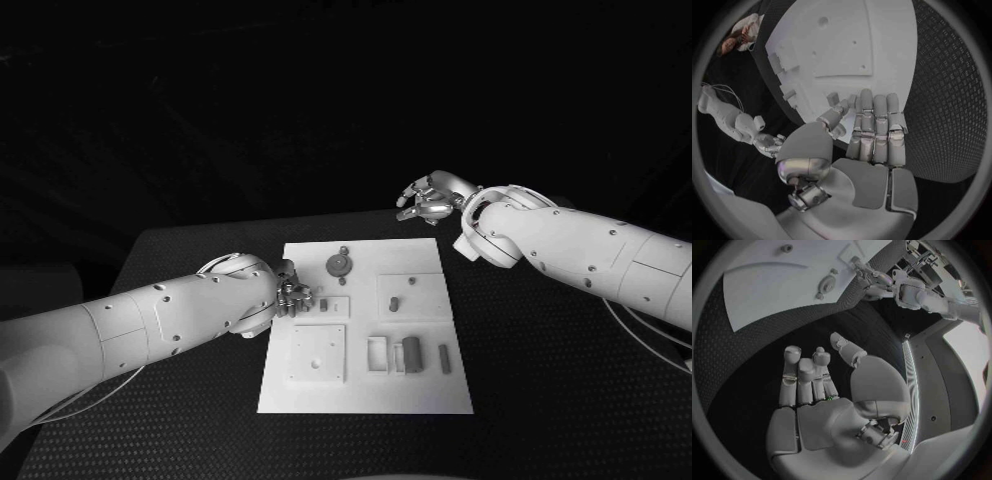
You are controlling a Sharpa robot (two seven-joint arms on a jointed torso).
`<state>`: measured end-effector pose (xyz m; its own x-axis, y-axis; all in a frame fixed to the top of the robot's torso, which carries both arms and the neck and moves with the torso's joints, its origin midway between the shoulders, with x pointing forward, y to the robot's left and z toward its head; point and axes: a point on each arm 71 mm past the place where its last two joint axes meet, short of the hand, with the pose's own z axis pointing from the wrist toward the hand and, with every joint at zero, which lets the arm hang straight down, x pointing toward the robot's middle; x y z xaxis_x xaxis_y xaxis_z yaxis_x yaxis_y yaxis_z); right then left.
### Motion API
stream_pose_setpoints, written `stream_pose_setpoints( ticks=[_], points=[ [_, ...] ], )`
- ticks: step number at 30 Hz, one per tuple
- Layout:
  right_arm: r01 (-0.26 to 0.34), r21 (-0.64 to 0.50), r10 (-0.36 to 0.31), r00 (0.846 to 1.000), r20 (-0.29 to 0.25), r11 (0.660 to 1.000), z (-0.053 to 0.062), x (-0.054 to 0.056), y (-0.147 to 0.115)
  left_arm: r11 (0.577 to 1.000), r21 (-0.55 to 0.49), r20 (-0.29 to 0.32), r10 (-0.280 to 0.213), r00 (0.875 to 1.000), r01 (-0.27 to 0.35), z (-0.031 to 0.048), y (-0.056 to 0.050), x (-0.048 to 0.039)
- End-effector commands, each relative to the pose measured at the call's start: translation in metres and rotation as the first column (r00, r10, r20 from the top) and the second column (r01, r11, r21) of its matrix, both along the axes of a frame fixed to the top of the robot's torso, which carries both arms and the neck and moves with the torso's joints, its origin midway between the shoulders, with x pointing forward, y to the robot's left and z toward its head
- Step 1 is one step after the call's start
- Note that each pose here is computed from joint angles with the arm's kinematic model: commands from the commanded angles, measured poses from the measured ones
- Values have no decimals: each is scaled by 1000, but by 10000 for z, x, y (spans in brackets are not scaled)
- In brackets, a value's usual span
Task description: Assemble the parts on the task board
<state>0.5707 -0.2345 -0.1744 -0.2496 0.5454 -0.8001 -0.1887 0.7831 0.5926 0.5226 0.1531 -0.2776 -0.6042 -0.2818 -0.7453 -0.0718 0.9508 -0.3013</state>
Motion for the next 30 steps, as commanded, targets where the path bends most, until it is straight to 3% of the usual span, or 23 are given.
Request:
stream_pose_setpoints(
  ticks=[1,20,25,30],
  points=[
    [-12,0,12,1000,-2,1000,1,-2,17,999,2,-46,-36,998,36,-117,-62,-79],
    [-9,-1,9,1000,-1,1000,0,1,6,999,-38,-11,16,1000,-17,-104,40,-64],
    [-9,0,9,1000,1,1000,1,3,7,988,-149,-46,30,998,-36,-107,46,-77],
    [-3,8,3,1000,2,1000,2,7,-1,979,-200,-22,43,999,-47,-69,69,-63]
  ],
)
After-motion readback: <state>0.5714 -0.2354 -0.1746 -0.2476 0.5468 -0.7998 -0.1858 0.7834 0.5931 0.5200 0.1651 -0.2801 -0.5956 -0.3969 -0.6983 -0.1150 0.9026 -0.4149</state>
